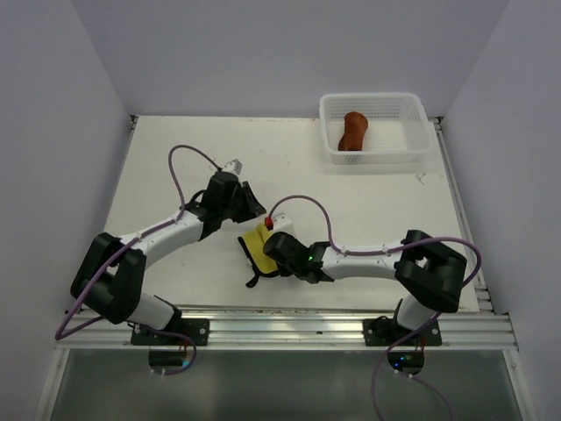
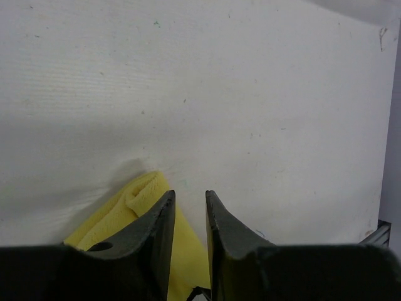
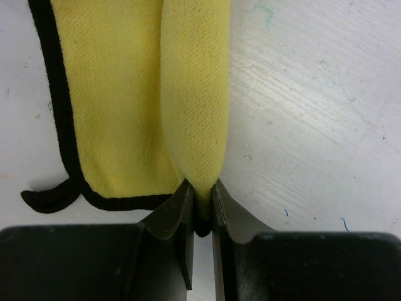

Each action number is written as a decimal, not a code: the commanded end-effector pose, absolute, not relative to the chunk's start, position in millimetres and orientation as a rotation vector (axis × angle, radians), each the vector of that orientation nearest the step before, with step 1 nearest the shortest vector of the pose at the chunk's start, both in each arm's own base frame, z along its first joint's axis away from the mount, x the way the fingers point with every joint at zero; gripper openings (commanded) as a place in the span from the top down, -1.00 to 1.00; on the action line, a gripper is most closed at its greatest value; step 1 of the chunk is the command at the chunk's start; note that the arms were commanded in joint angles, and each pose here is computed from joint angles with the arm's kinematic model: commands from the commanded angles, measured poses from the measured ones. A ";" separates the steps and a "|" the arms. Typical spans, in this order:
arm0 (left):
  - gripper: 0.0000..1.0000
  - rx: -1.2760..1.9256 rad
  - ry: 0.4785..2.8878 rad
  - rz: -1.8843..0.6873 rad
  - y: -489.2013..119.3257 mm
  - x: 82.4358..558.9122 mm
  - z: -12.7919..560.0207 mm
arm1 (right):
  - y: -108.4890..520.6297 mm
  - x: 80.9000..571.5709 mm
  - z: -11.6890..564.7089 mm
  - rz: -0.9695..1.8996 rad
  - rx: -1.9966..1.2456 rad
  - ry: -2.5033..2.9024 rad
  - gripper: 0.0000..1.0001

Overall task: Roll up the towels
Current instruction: Roll the towel

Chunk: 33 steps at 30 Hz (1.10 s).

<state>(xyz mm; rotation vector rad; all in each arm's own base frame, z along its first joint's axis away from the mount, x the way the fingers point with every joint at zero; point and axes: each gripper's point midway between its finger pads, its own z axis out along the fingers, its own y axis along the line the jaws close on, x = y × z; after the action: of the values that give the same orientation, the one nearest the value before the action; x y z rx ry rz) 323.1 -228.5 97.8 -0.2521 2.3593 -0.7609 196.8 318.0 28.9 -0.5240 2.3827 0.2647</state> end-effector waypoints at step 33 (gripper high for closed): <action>0.24 -0.200 2.472 -0.744 -232.6 280.4 61.8 | 325.0 178.5 35.8 -0.213 -0.779 2.103 1.00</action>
<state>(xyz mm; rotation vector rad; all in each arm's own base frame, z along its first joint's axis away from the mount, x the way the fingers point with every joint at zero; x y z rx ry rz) 277.6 -237.6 53.5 -0.2070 2.5058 -0.7761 175.9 327.3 28.8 -0.7702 2.1458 -0.1215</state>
